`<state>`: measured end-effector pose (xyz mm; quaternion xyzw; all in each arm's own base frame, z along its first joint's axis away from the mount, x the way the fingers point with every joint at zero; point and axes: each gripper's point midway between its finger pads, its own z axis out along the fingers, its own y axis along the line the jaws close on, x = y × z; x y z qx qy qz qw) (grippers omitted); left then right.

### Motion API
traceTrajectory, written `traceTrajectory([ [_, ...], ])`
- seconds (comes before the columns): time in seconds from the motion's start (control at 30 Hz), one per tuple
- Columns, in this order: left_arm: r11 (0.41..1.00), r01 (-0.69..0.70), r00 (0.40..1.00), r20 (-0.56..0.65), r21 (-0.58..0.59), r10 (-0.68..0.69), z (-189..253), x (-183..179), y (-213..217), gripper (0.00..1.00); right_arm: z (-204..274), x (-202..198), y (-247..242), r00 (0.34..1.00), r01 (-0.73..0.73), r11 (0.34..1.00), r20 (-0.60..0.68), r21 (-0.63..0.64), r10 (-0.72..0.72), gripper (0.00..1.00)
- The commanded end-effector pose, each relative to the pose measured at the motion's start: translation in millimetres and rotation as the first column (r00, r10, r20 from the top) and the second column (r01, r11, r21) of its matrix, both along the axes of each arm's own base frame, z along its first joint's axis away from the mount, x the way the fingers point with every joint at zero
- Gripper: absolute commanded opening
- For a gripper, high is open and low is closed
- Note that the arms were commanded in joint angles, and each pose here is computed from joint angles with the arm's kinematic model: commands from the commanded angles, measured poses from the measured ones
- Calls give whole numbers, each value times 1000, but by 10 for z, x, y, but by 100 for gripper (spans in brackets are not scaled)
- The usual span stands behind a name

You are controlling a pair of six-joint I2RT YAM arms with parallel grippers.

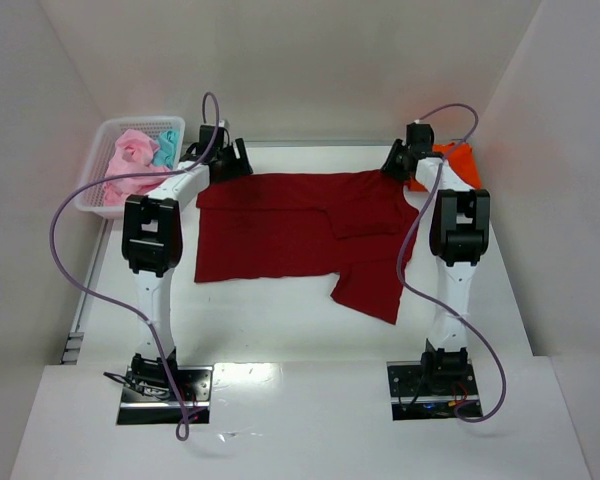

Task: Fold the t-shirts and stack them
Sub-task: Grap the side of the flattened tshirt closest away from the robot with both arms

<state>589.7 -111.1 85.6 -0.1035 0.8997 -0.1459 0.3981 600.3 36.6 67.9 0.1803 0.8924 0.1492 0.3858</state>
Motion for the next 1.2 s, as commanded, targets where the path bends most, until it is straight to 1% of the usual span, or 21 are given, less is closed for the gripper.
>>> traceTrajectory([
  [0.0, 999, -9, 1000, 17, 49, 8, 63, 66, 81, 83, -287, -154, -140, 995, 32, 996, -95, -83, -40, 37],
  [0.2, 999, -4, 999, -43, 43, 6, -104, 8, 67, 84, -335, -286, -220, 990, 60, 991, -119, -118, -74, 37],
  [0.27, 999, -12, 999, -32, 49, 14, -62, 38, 81, 84, -334, -313, -245, 990, 61, 989, -121, -134, -77, 37],
  [0.43, 998, -18, 998, -55, 59, 21, -107, 33, 98, 85, -384, -388, -348, 983, 75, 984, -154, -162, -100, 37],
  [0.47, 998, -17, 997, -73, 62, 21, -174, 11, 101, 85, -380, -426, -348, 981, 74, 984, -163, -163, -101, 37],
  [0.63, 998, -17, 997, -73, 62, 21, -191, 28, 99, 85, -465, -562, -495, 972, 101, 978, -193, -183, -137, 37],
  [0.67, 998, -17, 997, -73, 62, 21, -191, 28, 99, 85, -402, -552, -496, 974, 104, 978, -181, -182, -137, 37],
  [0.7, 998, -16, 996, -82, 63, 21, -205, 10, 102, 85, -444, -589, -525, 971, 104, 979, -194, -175, -138, 37],
  [0.73, 998, -17, 997, -73, 62, 21, -168, 31, 99, 85, -305, -549, -490, 979, 97, 983, -163, -156, -122, 37],
  [0.77, 998, -16, 996, -82, 63, 21, -221, 27, 99, 85, -255, -541, -473, 981, 93, 985, -154, -148, -116, 37],
  [0.8, 998, -16, 996, -82, 63, 21, -222, 27, 99, 85, -145, -510, -459, 986, 91, 986, -127, -140, -109, 40],
  [0.83, 998, -16, 996, -82, 63, 21, -222, 27, 99, 85, -141, -510, -416, 988, 75, 990, -128, -122, -91, 42],
  [0.9, 998, -10, 997, -72, 68, 15, -186, 48, 100, 85, 171, -381, -378, 996, 67, 993, -55, -102, -73, 46],
  [0.93, 998, -10, 997, -72, 68, 15, -186, 48, 100, 87, 228, -355, -310, 998, 40, 996, -42, -74, -44, 50],
  [0.97, 998, -1, 997, -73, 59, 5, -161, 46, 76, 87, 340, -323, -263, 999, 29, 998, -20, -49, -30, 56],
  [1.0, 998, 17, 998, -64, 56, -14, -107, 44, 57, 87, 409, -293, -219, 1000, 11, 999, -4, -32, -11, 59],
  [1.03, 998, 17, 998, -55, 55, -14, -70, 64, 54, 87, 598, -232, -190, 999, -2, 1000, 37, -21, 3, 61],
  [1.17, 995, 53, 999, -1, 80, -53, 204, 70, 56, 87, 892, -119, 98, 991, -75, 997, 109, -32, 78, 70],
])
